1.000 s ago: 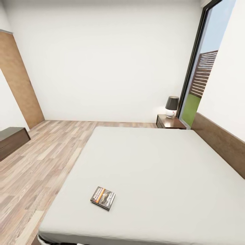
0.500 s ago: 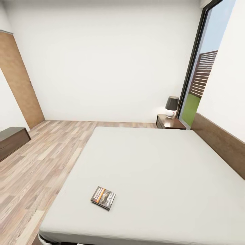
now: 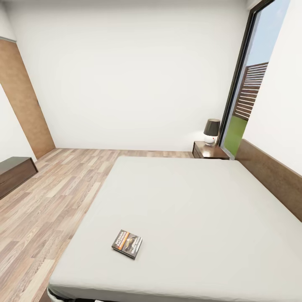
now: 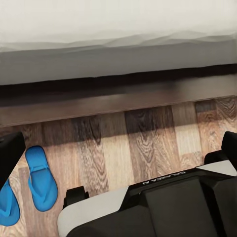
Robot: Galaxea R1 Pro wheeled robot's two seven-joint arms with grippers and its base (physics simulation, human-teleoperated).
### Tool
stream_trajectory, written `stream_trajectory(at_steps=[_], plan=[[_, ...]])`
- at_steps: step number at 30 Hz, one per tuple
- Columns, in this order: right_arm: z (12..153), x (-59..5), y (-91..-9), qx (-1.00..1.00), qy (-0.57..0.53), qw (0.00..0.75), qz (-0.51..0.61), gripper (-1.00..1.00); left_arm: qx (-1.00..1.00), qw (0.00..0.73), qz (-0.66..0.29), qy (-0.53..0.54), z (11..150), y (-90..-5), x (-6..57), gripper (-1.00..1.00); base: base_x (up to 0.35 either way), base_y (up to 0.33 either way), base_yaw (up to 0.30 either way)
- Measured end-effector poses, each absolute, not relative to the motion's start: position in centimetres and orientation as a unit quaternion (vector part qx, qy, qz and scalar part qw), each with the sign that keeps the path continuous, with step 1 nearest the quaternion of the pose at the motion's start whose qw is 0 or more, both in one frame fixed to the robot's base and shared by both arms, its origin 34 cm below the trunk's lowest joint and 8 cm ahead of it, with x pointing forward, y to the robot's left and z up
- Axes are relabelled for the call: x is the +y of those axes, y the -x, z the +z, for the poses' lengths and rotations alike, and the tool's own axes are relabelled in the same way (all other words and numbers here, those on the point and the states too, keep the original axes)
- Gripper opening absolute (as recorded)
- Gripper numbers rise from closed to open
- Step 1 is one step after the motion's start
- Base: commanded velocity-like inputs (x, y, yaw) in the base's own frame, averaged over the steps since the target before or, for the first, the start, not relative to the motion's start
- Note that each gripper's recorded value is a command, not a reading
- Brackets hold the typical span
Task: In the bedroom, move the book from the bed onto either nightstand, and place the two sandals side by side next to the bed.
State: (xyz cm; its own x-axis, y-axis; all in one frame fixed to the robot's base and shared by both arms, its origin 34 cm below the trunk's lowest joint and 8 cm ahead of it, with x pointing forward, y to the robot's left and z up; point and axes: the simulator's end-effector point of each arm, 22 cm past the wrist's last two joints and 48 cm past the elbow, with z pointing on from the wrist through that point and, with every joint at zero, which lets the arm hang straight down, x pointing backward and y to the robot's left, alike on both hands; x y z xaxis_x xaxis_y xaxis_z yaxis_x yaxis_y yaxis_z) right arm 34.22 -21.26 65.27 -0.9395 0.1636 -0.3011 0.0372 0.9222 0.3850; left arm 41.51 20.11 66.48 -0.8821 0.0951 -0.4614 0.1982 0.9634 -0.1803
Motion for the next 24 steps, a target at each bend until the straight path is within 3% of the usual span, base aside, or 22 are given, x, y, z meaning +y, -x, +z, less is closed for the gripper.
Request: stream_trajectory(at_steps=[24], plan=[[65.4,-22.7,-35.2,0.966,-0.057,0.18,0.179,1.0,0.964,0.231,-0.112,-0.076,66.5,-41.5,20.1,1.0,0.0,0.0,0.0]])
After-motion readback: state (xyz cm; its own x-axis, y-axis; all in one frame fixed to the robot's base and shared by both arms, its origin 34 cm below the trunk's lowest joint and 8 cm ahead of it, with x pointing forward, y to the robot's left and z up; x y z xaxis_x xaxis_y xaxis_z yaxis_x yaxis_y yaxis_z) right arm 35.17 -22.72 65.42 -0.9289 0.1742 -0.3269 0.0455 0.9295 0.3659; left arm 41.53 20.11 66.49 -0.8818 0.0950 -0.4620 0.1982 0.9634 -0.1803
